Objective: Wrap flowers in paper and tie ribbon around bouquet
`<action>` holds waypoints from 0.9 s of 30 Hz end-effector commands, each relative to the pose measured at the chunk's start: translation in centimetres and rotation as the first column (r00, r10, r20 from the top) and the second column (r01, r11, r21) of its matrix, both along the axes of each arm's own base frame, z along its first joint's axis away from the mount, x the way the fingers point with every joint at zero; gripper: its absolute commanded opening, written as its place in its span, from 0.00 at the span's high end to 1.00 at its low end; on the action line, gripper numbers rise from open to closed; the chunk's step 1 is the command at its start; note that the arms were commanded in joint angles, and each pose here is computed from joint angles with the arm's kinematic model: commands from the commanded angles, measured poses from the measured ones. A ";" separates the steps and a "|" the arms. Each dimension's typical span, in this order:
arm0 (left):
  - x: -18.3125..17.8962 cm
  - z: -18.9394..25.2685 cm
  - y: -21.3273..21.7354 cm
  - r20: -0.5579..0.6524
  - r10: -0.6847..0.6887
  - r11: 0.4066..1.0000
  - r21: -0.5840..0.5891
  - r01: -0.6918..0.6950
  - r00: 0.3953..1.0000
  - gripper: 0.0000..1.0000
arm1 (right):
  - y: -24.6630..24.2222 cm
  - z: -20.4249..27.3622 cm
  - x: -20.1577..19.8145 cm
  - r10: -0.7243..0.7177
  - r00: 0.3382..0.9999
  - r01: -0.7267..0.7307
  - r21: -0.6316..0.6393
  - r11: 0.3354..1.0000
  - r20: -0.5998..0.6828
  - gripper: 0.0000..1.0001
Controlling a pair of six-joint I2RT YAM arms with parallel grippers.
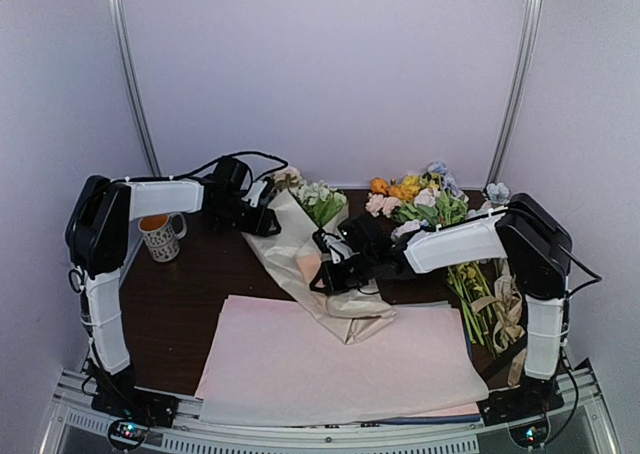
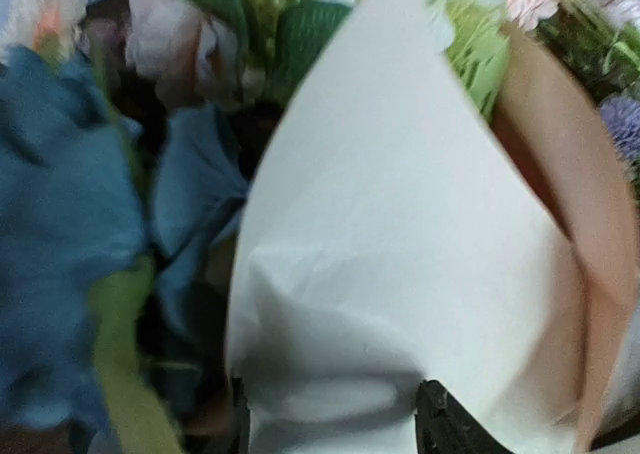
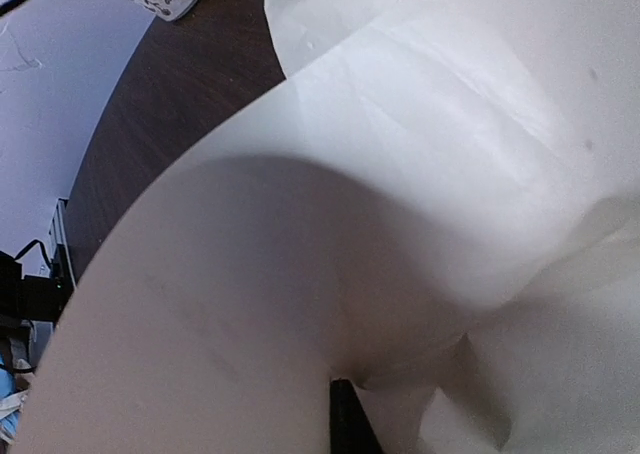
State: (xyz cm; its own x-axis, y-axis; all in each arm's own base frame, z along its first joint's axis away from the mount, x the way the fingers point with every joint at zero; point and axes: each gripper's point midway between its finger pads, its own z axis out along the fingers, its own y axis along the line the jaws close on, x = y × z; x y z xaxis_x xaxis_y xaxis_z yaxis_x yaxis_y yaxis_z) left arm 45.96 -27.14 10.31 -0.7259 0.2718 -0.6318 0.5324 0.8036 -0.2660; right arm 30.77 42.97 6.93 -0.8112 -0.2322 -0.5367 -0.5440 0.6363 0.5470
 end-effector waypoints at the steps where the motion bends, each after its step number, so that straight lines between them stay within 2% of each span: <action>1: 0.8 -2.9 -0.2 0.002 -0.027 0.995 0.096 0.027 1.000 0.40 | 1.0 6.4 2.3 0.007 0.998 -0.013 0.089 0.996 0.070 1.00; 5: 0.8 -3.6 -1.1 0.014 -0.064 0.992 0.107 0.062 0.998 0.40 | 2.8 10.1 4.3 -0.014 0.996 -0.002 0.177 0.984 0.092 1.00; 8: 0.9 -3.5 -1.4 0.020 -0.077 0.992 0.099 0.075 0.997 0.40 | 4.5 11.2 5.5 -0.031 0.996 0.011 0.234 0.972 0.081 1.00; 13: 0.8 -2.5 -1.9 0.036 -0.100 0.992 0.075 0.098 0.994 0.40 | 5.8 8.6 7.9 -0.117 0.993 0.108 0.261 0.959 0.021 1.00; 20: 0.9 1.2 -1.8 0.109 -0.114 0.993 0.041 0.110 0.988 0.36 | 6.8 6.6 10.7 -0.203 0.979 0.202 0.289 0.936 -0.026 1.00; 27: 0.4 7.0 -0.9 0.191 -0.113 0.992 -0.031 0.121 0.975 0.25 | 6.6 5.4 11.4 -0.232 0.972 0.232 0.272 0.934 -0.033 1.00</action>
